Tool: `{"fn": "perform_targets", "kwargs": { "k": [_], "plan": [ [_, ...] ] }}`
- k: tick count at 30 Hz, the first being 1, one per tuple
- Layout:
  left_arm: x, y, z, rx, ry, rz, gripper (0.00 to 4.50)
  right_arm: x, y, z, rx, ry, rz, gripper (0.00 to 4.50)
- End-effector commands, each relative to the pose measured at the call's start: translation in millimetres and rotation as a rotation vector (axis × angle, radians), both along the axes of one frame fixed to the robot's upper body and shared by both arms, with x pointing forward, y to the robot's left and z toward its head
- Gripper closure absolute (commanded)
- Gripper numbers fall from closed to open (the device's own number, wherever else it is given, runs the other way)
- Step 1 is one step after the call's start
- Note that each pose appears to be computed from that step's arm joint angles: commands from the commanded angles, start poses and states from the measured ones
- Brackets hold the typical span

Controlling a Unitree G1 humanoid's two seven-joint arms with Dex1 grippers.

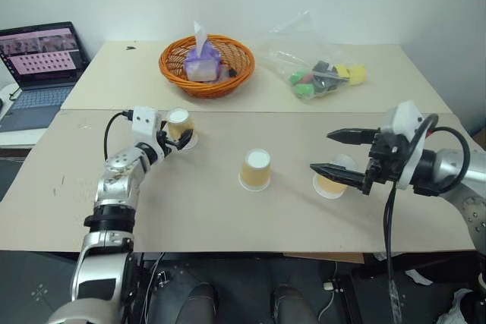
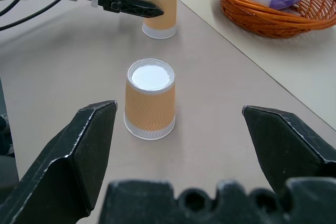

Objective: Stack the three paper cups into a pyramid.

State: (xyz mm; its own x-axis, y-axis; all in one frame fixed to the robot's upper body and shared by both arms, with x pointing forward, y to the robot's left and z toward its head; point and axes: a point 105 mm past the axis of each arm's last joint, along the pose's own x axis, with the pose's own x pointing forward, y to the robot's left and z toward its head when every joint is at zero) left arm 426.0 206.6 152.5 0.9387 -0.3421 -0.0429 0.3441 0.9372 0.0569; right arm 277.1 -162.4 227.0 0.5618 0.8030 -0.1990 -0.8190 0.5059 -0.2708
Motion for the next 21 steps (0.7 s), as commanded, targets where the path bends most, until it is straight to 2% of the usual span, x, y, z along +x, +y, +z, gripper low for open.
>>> {"fn": "perform_targets", "kwargs": {
  "k": [1, 15, 18, 21],
  "plan": [
    [8, -1, 20, 0.022, -0.059, -0.025, 0.01, -6, 0, 14, 0.018, -0.071, 0.006, 0.0],
    [19, -17, 23, 0.03, -0.043, -0.103, 0.01, -5, -3, 15, 0.066, -0.07, -0.008, 0.0],
    [19, -16, 25, 0.024, -0.053, -0.101, 0.71, -5, -3, 15, 0.065, -0.071, -0.01, 0.0],
    [19, -16, 27, 0.026, -0.062, -0.099, 1.81, -4, -4, 15, 0.065, -0.071, -0.01, 0.0]
  ]
}}
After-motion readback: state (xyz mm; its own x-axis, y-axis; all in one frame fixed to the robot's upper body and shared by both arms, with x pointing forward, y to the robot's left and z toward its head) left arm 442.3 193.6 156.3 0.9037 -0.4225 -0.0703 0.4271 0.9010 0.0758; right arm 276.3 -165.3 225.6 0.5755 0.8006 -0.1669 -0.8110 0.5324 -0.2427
